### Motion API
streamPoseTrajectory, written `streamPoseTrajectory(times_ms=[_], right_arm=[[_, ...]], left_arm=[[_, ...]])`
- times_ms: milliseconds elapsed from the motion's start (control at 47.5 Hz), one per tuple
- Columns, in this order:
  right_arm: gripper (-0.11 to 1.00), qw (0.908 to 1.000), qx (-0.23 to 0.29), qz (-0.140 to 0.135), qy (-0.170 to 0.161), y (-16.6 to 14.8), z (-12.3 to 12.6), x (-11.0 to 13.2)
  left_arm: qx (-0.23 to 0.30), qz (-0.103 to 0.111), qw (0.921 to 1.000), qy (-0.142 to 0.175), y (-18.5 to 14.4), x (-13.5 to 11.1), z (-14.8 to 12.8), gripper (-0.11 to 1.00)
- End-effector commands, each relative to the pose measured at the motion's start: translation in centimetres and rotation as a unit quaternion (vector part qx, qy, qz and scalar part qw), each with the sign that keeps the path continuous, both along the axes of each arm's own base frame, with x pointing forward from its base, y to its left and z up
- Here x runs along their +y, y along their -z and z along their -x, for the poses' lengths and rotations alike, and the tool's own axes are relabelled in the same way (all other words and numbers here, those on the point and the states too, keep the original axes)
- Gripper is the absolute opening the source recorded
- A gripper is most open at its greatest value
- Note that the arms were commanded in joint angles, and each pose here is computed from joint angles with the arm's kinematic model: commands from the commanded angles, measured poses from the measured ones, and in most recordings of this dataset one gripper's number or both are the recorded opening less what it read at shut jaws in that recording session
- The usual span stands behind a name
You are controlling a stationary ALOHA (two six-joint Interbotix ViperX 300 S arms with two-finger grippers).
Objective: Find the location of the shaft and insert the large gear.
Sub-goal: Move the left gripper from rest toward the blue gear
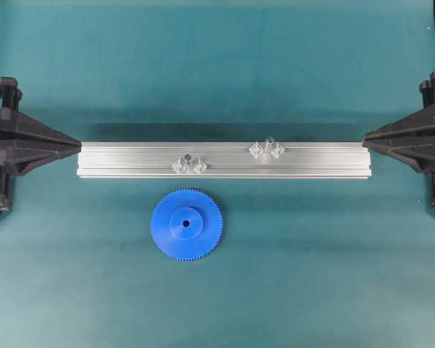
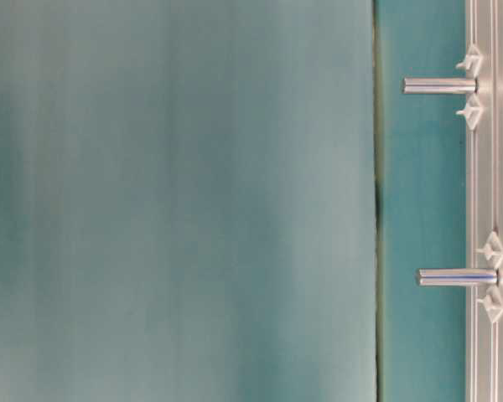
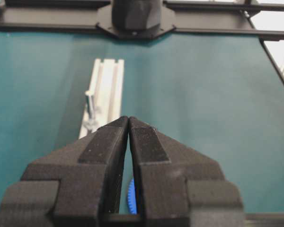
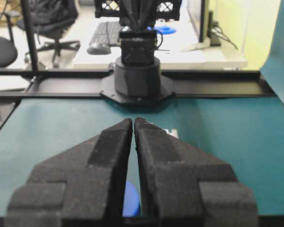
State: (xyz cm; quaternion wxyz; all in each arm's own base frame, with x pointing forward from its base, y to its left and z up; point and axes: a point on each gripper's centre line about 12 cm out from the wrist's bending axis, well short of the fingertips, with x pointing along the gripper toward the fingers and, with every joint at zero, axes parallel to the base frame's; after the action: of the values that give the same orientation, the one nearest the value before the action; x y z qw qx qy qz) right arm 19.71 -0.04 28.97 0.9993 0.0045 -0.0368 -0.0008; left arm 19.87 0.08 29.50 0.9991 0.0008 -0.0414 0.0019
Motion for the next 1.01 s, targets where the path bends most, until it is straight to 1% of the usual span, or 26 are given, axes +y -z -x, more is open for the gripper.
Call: streamPoseTrajectory(times_ms=[0,63,168,274,379,463,568,694,842,926,989], right_arm=[[0.16,1.0000,-0.007,0.001,0.004,-0.7,-0.3,-0.1],[0.18,0.9998,0.015,-0.012,0.005,-0.3,-0.2,-0.2],[0.09,0.9975,0.067,-0.025,0.004,0.1,-0.1,-0.1],[0.07,0.9946,0.100,-0.027,0.003,-0.1,0.1,-0.1],[0.07,0.9915,0.127,-0.028,0.004,-0.1,0.2,-0.1],[0.07,0.9891,0.144,-0.029,0.005,0.3,0.3,-0.2],[0.07,0.9865,0.161,-0.029,0.007,0.6,0.4,-0.2],[0.07,0.9822,0.185,-0.030,0.015,1.2,0.6,-0.5],[0.07,0.9773,0.207,-0.033,0.034,1.6,0.8,-1.2],[0.07,0.9757,0.213,-0.034,0.042,1.7,1.0,-1.5],[0.07,0.9745,0.217,-0.035,0.046,1.8,1.1,-1.7]], left_arm=[[0.007,0.003,1.0000,0.005,0.0,-0.2,-0.6,0.11],[0.015,0.012,0.9998,0.008,0.2,-0.3,-0.9,0.14],[0.025,0.021,0.9994,0.013,0.0,-0.5,-1.8,0.03],[0.039,0.024,0.9988,0.017,0.0,-0.7,-3.0,0.01],[0.078,0.022,0.9965,0.023,0.6,-1.1,-4.4,0.01],[0.112,0.020,0.9930,0.032,1.1,-1.6,-5.5,0.01],[0.160,0.019,0.9861,0.039,2.1,-2.2,-6.9,0.01],[0.191,0.016,0.9804,0.044,2.4,-2.6,-8.3,0.01],[0.226,0.013,0.9730,0.045,2.9,-2.9,-9.7,0.02],[0.245,0.013,0.9684,0.044,3.3,-3.0,-10.3,0.05],[0.254,0.012,0.9661,0.044,3.5,-3.0,-10.8,0.12]])
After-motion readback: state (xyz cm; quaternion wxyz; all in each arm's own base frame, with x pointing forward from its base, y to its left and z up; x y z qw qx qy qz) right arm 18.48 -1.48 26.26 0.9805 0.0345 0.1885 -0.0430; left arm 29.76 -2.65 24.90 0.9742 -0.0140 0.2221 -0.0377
